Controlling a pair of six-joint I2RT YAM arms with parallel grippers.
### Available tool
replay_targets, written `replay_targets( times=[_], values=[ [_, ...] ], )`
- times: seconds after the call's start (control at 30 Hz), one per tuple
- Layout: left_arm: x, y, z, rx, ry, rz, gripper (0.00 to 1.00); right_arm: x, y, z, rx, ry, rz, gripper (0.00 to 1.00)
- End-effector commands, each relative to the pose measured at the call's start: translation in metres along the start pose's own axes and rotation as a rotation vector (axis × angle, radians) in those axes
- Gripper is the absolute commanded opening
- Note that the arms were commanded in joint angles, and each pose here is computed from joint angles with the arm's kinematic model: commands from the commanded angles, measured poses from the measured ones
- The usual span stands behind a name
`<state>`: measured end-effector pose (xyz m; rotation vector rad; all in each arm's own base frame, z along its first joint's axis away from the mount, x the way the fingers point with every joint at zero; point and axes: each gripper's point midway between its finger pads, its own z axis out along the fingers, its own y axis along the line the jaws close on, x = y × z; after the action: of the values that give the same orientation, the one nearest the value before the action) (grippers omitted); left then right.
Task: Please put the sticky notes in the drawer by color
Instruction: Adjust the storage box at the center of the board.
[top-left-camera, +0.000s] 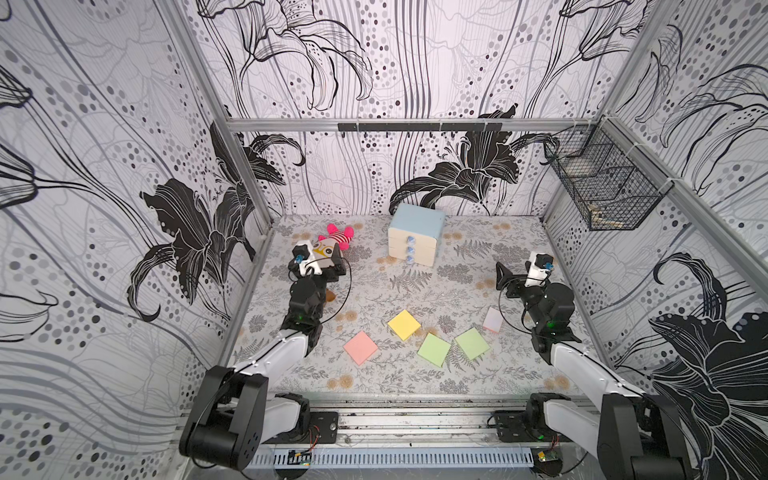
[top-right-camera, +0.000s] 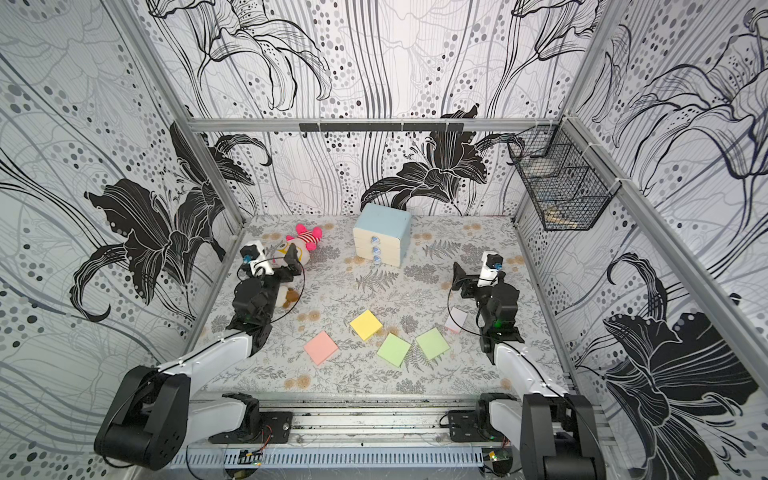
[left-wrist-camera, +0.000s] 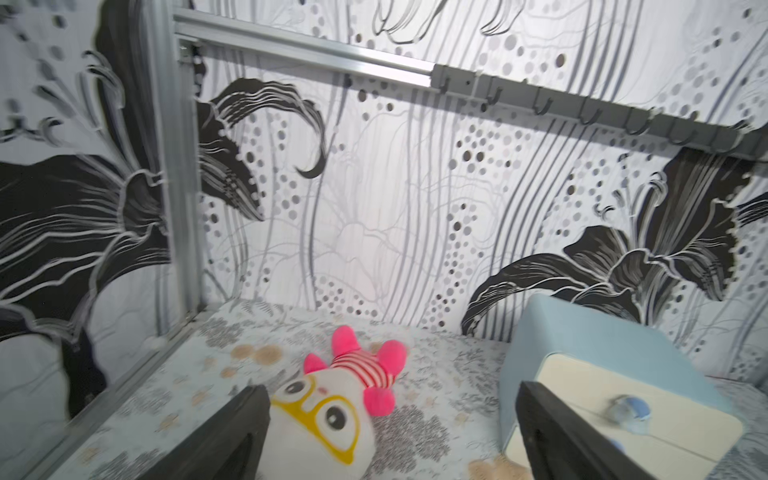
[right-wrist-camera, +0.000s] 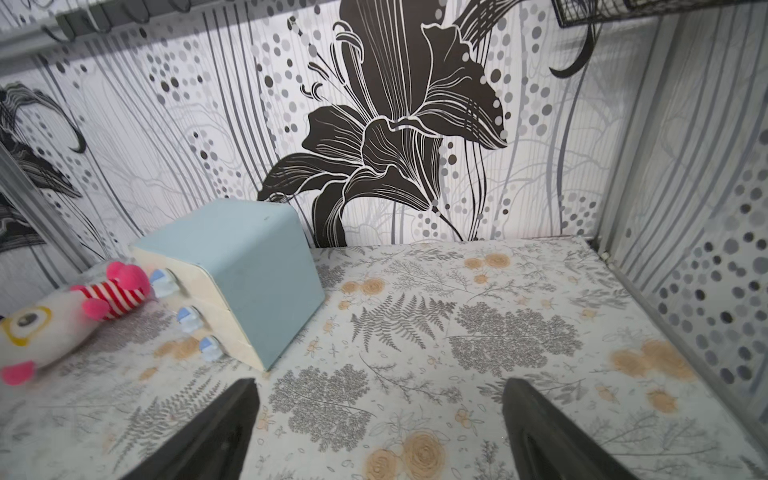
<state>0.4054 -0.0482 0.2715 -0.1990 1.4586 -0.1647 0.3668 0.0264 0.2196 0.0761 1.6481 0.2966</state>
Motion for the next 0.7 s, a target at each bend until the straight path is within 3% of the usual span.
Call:
replay_targets(
  times=[0.0,0.17,0.37,0.67],
  values=[
    [0.011,-0.039,0.028,0.099,0.083,-0.088,0.98,0.01,-0.01,0.0,0.069,0.059,0.341,0.97],
    [0.032,-0.095,0.087,0.184,0.227,-0.166,0.98,0.011,-0.001,-0.003,0.003,0.038,0.412,0.97],
    [0.073,-0.146,0.15,0.265,0.4,-0.256,0.97,0.016,0.008,-0.006,-0.025,0.103,0.376,0.97],
    [0.126,-0.182,0.186,0.327,0.559,-0.366,0.97,0.026,0.022,-0.01,-0.091,0.194,0.338,0.97]
  ],
)
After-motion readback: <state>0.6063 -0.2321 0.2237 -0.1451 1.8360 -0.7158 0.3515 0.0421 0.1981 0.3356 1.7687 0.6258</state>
